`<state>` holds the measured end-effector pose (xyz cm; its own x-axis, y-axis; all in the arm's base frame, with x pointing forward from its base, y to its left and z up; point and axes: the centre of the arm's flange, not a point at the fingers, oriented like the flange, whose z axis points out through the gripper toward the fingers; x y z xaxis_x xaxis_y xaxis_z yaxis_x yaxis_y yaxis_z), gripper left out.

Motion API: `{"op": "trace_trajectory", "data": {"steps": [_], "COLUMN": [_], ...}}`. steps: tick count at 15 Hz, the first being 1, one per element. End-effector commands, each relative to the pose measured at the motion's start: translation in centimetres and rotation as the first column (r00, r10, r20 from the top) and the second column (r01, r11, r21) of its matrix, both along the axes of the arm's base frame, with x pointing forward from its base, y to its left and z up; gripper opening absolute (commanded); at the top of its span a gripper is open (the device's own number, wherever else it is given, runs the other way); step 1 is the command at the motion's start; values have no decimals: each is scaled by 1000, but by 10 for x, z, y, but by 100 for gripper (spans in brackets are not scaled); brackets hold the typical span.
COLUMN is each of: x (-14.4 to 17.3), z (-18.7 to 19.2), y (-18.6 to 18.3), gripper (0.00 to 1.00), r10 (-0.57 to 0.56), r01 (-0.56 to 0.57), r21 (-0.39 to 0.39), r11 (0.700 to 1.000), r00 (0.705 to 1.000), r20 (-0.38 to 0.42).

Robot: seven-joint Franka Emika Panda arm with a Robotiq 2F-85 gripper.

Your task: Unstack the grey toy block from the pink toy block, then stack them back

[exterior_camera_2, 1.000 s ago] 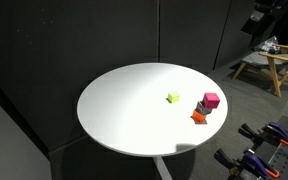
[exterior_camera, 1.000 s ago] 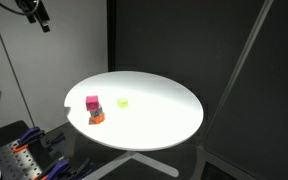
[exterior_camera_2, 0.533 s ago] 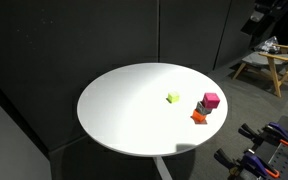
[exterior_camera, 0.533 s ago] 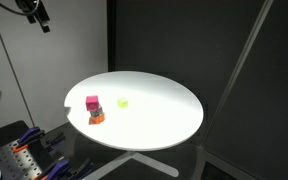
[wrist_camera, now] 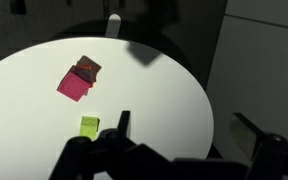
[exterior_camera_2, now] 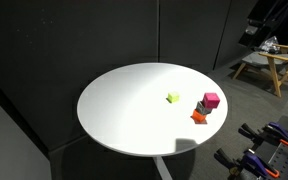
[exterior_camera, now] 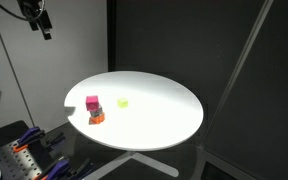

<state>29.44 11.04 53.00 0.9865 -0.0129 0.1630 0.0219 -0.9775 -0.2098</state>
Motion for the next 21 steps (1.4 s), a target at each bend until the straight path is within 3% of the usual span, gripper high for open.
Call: {"op": "trace_trajectory", "data": {"steps": [1,11,21], "x": [21,78,119], "z": [8,-17,-58], "y": [1,0,-9], "gripper": [100,100,100], "r10": [-27,-19,-26], "r01": [26,9,13], "r21": [-25,-106,-116], "r11": [999,994,993], "r00": [999,995,993], "r20": [-40,-95,-113]}}
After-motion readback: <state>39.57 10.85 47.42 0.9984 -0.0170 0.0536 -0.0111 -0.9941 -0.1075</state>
